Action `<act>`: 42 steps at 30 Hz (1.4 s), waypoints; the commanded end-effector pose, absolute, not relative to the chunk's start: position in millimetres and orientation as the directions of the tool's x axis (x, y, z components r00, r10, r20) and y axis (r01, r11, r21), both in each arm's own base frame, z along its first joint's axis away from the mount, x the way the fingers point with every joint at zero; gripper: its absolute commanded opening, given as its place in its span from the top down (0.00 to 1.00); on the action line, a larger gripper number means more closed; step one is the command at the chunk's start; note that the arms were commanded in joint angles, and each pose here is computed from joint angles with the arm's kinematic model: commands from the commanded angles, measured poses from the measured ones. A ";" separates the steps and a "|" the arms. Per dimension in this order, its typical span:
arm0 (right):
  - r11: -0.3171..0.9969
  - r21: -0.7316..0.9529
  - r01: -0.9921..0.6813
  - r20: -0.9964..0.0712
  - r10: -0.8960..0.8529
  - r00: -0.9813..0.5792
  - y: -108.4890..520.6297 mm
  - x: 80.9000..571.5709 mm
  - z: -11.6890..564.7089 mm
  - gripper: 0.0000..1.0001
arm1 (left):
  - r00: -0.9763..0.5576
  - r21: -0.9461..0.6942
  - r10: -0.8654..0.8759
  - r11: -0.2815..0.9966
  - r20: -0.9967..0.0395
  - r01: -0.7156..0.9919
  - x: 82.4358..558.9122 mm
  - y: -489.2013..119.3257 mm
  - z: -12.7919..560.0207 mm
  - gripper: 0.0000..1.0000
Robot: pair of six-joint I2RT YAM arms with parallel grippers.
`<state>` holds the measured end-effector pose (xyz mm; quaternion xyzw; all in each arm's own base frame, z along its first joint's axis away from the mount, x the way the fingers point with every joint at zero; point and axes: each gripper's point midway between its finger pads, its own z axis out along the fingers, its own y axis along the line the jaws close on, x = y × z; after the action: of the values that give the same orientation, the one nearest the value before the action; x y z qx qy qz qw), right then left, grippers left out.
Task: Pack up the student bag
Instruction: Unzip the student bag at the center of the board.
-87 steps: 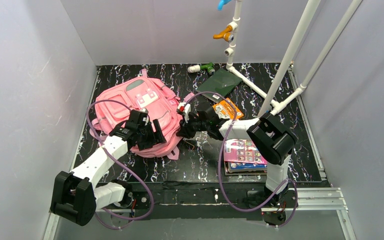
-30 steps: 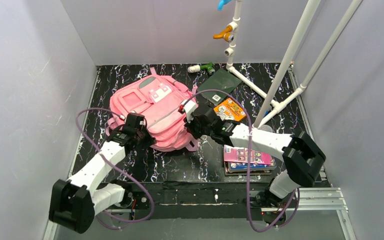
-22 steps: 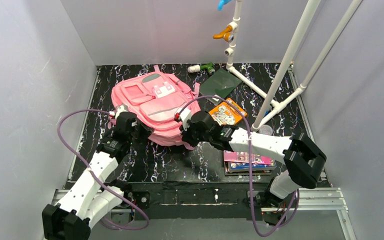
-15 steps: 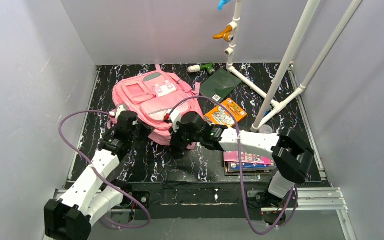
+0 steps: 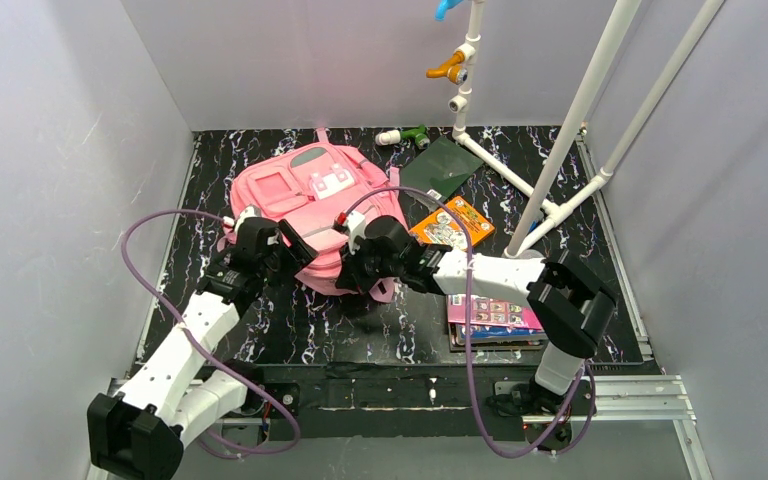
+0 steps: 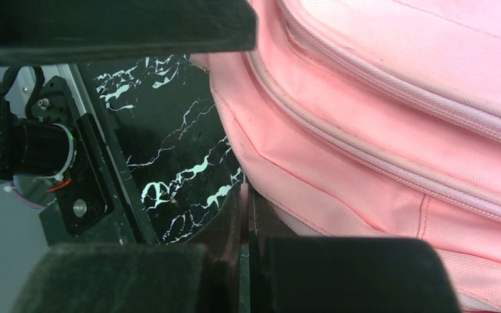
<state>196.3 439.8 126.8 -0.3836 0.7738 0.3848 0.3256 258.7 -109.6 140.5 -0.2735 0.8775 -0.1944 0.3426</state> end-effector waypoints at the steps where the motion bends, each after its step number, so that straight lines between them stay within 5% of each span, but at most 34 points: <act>1: 0.343 0.452 -0.824 -0.788 -0.280 -0.549 451.2 196.3 145.5 0.99 | -0.641 -0.479 -0.559 0.817 -0.525 -0.321 238.5 -98.9 150.4 0.24; 6: 0.307 0.532 -0.790 -0.753 -0.255 -0.606 454.9 186.0 142.6 0.99 | -0.665 -0.480 -0.519 0.836 -0.537 -0.264 221.2 -98.0 157.4 0.12; 11: 0.334 0.582 -0.741 -0.714 -0.227 -0.663 452.7 184.7 137.2 0.93 | -0.767 -0.567 -0.489 0.799 -0.416 -0.202 204.2 -128.1 152.5 0.21; 19: 0.312 0.669 -0.675 -0.630 -0.245 -0.737 456.7 178.5 119.3 0.93 | -0.853 -0.625 -0.443 0.756 -0.274 -0.192 185.6 -151.8 149.1 0.16; 24: 0.334 0.664 -0.669 -0.633 -0.225 -0.741 447.5 188.1 116.4 0.96 | -0.791 -0.582 -0.476 0.790 -0.383 -0.194 194.7 -132.8 155.0 0.17; 32: 0.464 0.574 -0.675 -0.632 -0.274 -0.725 410.9 236.9 112.1 0.99 | -0.705 -0.308 -0.422 0.905 -0.570 -0.293 229.1 -72.1 169.6 0.02; 42: 0.464 0.505 -0.728 -0.670 -0.320 -0.669 409.4 246.8 127.8 0.99 | -0.692 -0.462 -0.552 0.818 -0.465 -0.342 316.7 -75.2 158.1 0.02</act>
<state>233.4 406.1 95.9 -0.2982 0.8354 0.4117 0.2090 280.1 -62.5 147.3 -0.2702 0.9091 -0.1286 0.2899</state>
